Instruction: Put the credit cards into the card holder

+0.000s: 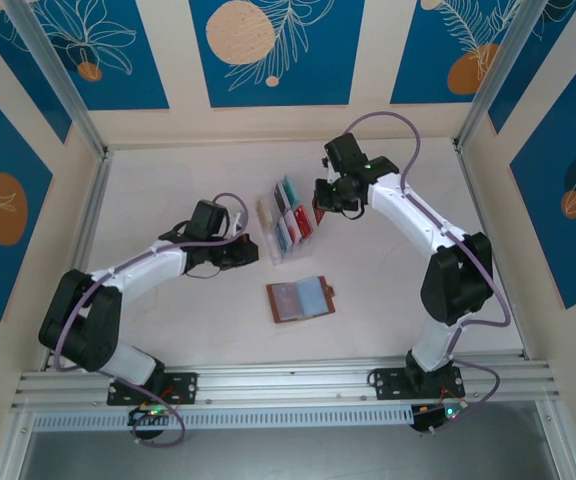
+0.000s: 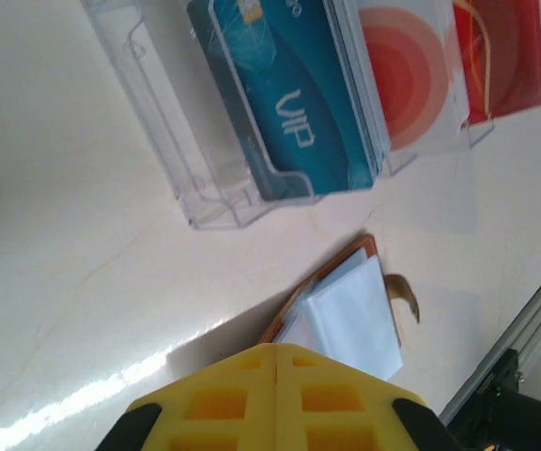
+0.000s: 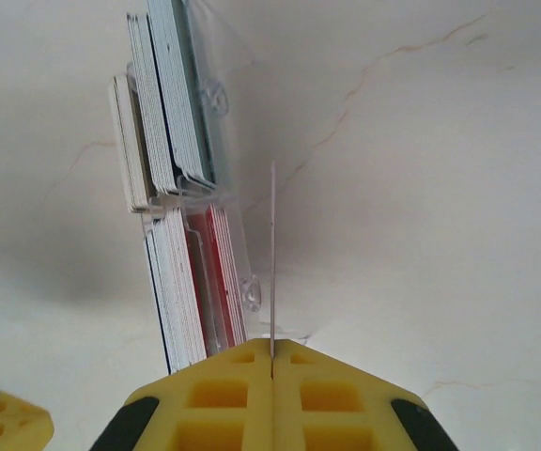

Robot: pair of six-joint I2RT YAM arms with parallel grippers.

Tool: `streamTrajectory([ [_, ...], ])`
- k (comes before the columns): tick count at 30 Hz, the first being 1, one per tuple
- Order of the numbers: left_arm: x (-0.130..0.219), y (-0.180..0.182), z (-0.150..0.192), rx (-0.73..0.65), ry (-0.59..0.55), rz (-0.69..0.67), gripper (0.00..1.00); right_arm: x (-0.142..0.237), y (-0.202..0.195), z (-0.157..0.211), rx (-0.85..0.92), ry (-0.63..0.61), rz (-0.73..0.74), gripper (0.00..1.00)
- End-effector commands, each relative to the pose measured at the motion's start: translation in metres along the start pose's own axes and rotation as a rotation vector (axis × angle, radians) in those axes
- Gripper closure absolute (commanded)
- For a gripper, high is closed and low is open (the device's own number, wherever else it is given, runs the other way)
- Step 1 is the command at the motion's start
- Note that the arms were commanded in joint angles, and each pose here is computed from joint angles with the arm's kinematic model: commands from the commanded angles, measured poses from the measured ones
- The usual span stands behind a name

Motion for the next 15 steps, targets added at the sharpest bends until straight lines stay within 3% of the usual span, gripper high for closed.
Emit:
streamTrajectory([
  [1, 0.003, -0.008, 0.021, -0.046, 0.061, -0.041, 0.94, 0.03, 0.001, -0.004, -0.012, -0.096, 0.029, 1.0],
  [7, -0.013, -0.038, 0.043, -0.148, 0.135, -0.072, 0.9, 0.051, -0.001, 0.012, -0.011, -0.128, -0.022, 1.0],
  [15, -0.05, -0.053, 0.059, -0.219, 0.237, -0.12, 0.9, 0.039, -0.011, 0.074, -0.009, 0.016, -0.287, 1.0],
])
Point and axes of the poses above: each hand's point on the last joint's axis, 136 mm out from that joint toward the fingers, its own x axis back along the fingers, its own y axis along the line the jaws close on, z = x × y, the point moved 8 cm from there along x, back along the fingers, and after that the axes turned 7 degrees about -x, right-handed, at the moved point
